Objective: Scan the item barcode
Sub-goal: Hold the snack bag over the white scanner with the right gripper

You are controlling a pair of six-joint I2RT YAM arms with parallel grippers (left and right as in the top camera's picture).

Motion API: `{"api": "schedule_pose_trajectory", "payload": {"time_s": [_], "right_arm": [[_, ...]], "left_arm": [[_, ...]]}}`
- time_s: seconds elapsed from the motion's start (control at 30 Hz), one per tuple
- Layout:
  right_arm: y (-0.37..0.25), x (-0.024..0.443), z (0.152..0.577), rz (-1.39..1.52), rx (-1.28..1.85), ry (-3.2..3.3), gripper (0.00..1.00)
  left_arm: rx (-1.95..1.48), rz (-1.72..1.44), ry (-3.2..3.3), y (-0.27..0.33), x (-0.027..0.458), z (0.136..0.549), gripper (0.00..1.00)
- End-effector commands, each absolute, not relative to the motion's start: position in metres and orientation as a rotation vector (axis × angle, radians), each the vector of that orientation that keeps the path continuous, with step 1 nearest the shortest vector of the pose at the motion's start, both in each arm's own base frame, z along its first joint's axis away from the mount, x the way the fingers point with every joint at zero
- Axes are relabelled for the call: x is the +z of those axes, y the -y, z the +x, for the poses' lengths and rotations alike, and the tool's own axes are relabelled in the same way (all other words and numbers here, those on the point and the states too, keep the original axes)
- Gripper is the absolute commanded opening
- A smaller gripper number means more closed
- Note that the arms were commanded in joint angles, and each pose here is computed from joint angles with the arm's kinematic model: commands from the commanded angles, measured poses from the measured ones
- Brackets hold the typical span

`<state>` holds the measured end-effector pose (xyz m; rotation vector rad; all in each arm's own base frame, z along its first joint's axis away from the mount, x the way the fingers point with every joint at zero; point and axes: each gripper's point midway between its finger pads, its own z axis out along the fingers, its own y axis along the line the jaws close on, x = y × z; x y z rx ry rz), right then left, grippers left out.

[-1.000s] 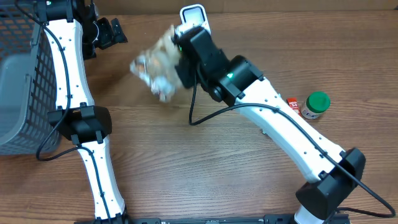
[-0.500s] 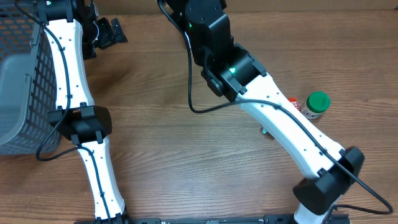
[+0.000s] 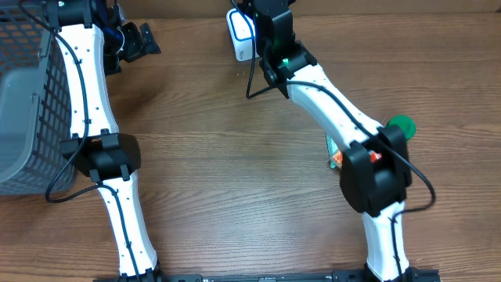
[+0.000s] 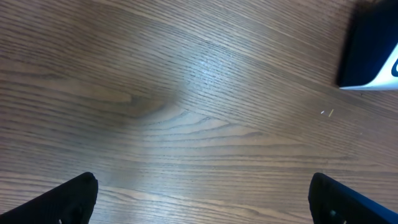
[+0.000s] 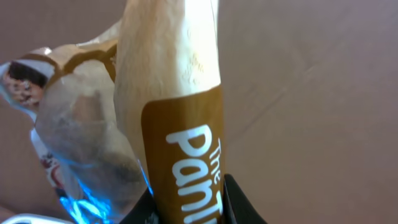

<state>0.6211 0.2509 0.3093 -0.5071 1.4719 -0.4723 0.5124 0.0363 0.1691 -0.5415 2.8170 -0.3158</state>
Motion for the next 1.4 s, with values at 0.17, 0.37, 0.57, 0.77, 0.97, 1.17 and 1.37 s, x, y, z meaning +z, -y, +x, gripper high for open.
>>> {"api": "schedule_pose_trajectory", "payload": {"time_s": [0.17, 0.37, 0.57, 0.77, 0.97, 1.17, 1.37], "right_arm": [[-0.256, 0.28, 0.643, -0.424, -0.442, -1.362, 0.04], [-0.262, 0.227, 0.651, -0.495, -0.463, -1.452, 0.04], [-0.263, 0.216, 0.646, -0.478, -0.511, -1.508, 0.04], [-0.28, 0.216, 0.636, -0.479, -0.511, -1.509, 0.04], [-0.299, 0.197, 0.625, -0.61, -0.574, -1.546, 0.04], [-0.285, 0.182, 0.619, -0.602, -0.691, -1.627, 0.04], [-0.296, 0.176, 0.613, -0.58, -0.629, -1.659, 0.04]], "left_arm": [[-0.311, -0.526, -2.795, -0.036, 0.177, 0.514, 1.0], [-0.311, -0.527, -2.795, -0.036, 0.177, 0.513, 1.0], [-0.311, -0.526, -2.795, -0.036, 0.177, 0.514, 1.0], [-0.311, -0.526, -2.795, -0.036, 0.177, 0.514, 1.0], [-0.311, -0.526, -2.795, -0.036, 0.177, 0.514, 1.0], [-0.311, -0.526, -2.795, -0.036, 0.177, 0.514, 1.0], [-0.311, -0.526, -2.795, -0.036, 0.177, 0.514, 1.0]]}}
